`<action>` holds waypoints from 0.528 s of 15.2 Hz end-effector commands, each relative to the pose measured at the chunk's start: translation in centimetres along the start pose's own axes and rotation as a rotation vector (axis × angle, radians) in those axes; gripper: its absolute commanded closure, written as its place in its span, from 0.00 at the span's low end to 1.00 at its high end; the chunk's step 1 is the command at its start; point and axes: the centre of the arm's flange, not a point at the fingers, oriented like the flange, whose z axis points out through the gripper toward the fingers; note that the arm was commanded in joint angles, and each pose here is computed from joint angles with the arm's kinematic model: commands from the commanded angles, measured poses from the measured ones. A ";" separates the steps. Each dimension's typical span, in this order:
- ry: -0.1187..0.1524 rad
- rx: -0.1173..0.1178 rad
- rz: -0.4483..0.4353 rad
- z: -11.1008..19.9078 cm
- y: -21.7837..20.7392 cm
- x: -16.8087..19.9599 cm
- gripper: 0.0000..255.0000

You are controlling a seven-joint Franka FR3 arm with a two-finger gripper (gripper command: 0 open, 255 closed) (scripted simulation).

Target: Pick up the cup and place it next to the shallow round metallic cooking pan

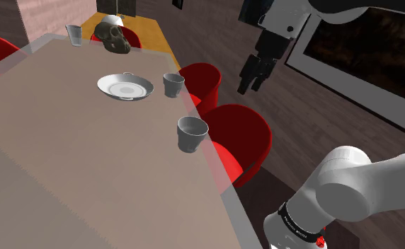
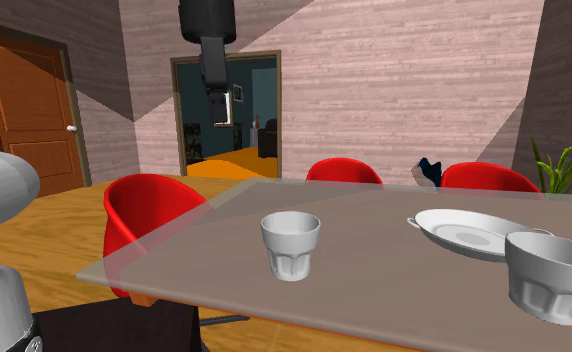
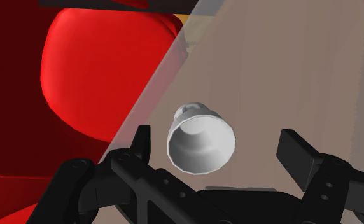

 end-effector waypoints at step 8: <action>0.059 0.036 0.007 8.1 2.2 3.2 0.00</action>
